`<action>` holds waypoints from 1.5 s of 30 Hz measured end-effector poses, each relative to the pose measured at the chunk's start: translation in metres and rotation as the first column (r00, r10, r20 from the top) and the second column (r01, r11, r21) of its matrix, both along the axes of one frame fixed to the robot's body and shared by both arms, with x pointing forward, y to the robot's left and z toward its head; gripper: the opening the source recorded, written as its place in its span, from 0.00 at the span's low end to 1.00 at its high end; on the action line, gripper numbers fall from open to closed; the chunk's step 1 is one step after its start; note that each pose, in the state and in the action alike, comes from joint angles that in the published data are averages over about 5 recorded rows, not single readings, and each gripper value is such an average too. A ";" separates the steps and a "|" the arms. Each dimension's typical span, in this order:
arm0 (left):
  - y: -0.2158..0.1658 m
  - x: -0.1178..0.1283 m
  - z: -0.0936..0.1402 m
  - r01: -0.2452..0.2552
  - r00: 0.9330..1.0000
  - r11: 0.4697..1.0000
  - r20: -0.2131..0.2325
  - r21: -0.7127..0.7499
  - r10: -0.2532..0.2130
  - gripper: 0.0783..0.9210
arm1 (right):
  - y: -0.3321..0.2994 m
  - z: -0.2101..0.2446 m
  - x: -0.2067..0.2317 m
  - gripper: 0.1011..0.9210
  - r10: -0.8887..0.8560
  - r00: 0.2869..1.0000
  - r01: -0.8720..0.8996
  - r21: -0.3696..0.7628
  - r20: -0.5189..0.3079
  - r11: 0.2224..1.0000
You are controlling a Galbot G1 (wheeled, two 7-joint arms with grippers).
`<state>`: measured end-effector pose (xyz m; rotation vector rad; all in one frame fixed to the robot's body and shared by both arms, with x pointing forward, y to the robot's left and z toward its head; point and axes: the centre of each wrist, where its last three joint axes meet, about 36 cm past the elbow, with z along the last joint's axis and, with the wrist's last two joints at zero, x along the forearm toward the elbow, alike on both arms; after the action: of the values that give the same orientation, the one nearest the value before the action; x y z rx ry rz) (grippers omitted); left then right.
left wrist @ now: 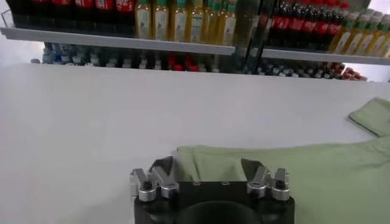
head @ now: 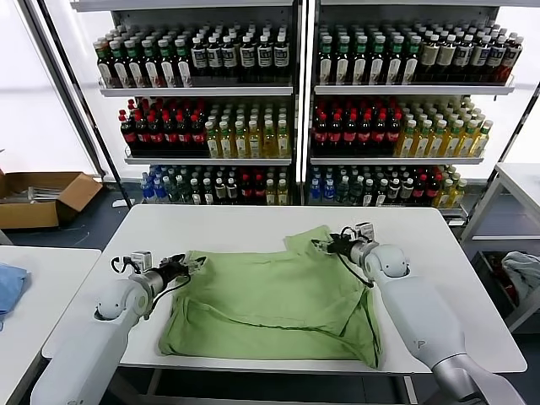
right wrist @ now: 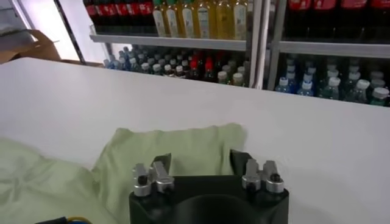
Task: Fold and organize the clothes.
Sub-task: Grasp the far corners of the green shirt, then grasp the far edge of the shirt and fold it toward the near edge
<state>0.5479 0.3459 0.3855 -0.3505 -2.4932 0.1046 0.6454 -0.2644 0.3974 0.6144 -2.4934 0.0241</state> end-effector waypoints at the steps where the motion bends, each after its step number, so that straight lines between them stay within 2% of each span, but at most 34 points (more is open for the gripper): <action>1: 0.000 0.000 -0.001 0.001 1.000 1.000 -0.002 0.000 -0.001 0.62 | 0.000 -0.001 0.000 0.46 0.000 1.000 0.000 0.001 -0.001 1.000; 12: -0.006 -0.001 -0.011 0.015 1.000 1.000 -0.015 0.021 -0.015 0.22 | 0.002 0.000 -0.004 0.07 -0.005 1.000 0.005 0.023 -0.007 1.000; 15: -0.008 -0.001 -0.014 0.017 1.000 0.999 -0.008 0.037 -0.016 0.12 | 0.003 0.003 -0.006 0.01 -0.009 1.000 0.009 0.038 -0.001 0.999; 18: -0.009 -0.003 -0.015 0.017 1.000 0.998 0.010 0.063 -0.018 0.04 | 0.002 0.009 -0.008 0.01 -0.017 1.000 0.016 0.061 0.012 0.998; 25: -0.010 -0.012 -0.006 0.007 0.998 0.995 0.065 0.096 -0.013 0.02 | -0.003 0.028 -0.023 0.01 -0.038 0.998 0.030 0.142 0.053 0.989; 29: -0.011 -0.020 0.006 -0.001 0.995 0.996 0.104 0.095 -0.009 0.02 | -0.009 0.037 -0.039 0.01 -0.052 0.996 0.038 0.184 0.072 0.982; 37: -0.009 -0.043 0.036 -0.017 0.981 0.997 0.195 0.074 0.002 0.02 | -0.021 0.051 -0.084 0.01 -0.068 0.991 0.036 0.252 0.117 0.967; 45: -0.010 -0.076 0.058 -0.027 0.969 0.997 0.245 0.076 0.008 0.02 | -0.032 0.052 -0.146 0.01 -0.093 0.986 0.049 0.293 0.138 0.955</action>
<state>0.4715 0.3362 0.4434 -0.3256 -2.7359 -0.0322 0.4998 -0.2967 0.4496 0.6614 -2.6877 -0.3399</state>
